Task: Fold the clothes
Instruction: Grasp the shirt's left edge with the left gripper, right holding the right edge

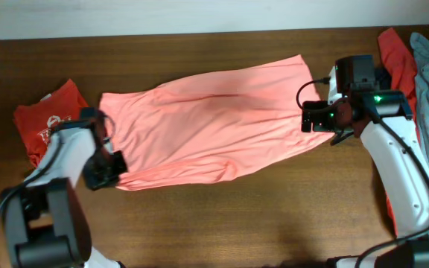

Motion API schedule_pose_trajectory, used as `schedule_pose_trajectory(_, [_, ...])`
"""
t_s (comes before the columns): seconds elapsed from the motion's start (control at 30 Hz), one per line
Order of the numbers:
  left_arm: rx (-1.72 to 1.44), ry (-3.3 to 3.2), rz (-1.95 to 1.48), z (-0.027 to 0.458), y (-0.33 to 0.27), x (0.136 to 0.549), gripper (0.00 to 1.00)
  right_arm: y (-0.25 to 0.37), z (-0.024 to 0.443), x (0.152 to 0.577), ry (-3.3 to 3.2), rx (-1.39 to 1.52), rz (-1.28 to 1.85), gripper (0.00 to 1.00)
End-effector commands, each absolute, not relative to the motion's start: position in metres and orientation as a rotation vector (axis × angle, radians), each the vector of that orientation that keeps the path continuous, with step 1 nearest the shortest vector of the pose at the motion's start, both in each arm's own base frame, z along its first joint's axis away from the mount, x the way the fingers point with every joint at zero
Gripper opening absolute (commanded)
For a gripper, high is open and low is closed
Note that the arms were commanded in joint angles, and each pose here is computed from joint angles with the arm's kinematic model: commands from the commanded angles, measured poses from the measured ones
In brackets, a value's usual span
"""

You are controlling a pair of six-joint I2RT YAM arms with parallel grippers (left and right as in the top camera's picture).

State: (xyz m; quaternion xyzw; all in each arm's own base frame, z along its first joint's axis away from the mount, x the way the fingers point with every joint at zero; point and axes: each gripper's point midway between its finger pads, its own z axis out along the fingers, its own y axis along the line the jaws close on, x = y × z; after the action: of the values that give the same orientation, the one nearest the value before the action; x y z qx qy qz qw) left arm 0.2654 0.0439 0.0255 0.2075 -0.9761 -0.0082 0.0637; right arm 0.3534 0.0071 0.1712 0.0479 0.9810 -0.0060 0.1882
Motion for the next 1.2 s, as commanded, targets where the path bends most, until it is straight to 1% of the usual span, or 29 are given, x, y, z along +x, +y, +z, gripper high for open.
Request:
schedule_pose_trajectory(0.0, [0.767, -2.987, -0.084, 0.044, 0.074, 0.263, 0.00, 0.002, 0.160, 0.358, 2.785, 0.148, -0.053, 0.98])
schedule_pose_trajectory(0.13, [0.811, -3.007, -0.034, 0.047, 0.078, 0.267, 0.00, -0.002, 0.138, 0.363, 2.840, 0.177, -0.058, 0.98])
schedule_pose_trajectory(0.23, [0.811, -3.018, -0.035, 0.047, 0.079, 0.269, 0.00, -0.016, 0.116, 0.364, 2.893, 0.322, -0.046, 0.98])
schedule_pose_trajectory(0.33, [0.812, -3.024, -0.035, 0.047, 0.079, 0.271, 0.00, -0.022, 0.094, 0.364, 2.953, 0.368, 0.036, 0.94])
schedule_pose_trajectory(0.4, [0.813, -3.026, -0.035, 0.047, 0.079, 0.271, 0.00, -0.028, 0.079, 0.363, 2.991, 0.385, 0.058, 0.89])
schedule_pose_trajectory(0.47, [0.813, -3.028, -0.034, 0.047, 0.080, 0.272, 0.00, -0.035, 0.067, 0.361, 3.018, 0.416, 0.055, 0.78])
schedule_pose_trajectory(0.53, [0.814, -3.029, -0.034, 0.047, 0.080, 0.272, 0.00, -0.038, 0.056, 0.361, 3.044, 0.425, 0.065, 0.73])
schedule_pose_trajectory(0.6, [0.814, -3.031, -0.034, 0.047, 0.080, 0.273, 0.00, -0.033, 0.047, 0.360, 3.076, 0.355, 0.112, 0.69])
schedule_pose_trajectory(1.0, [0.816, -3.036, -0.035, 0.047, 0.080, 0.274, 0.00, -0.022, 0.015, 0.352, 3.175, 0.220, 0.209, 0.68])
schedule_pose_trajectory(1.17, [0.816, -3.038, -0.035, 0.047, 0.080, 0.274, 0.00, -0.022, 0.012, 0.348, 3.182, 0.180, 0.211, 0.65])
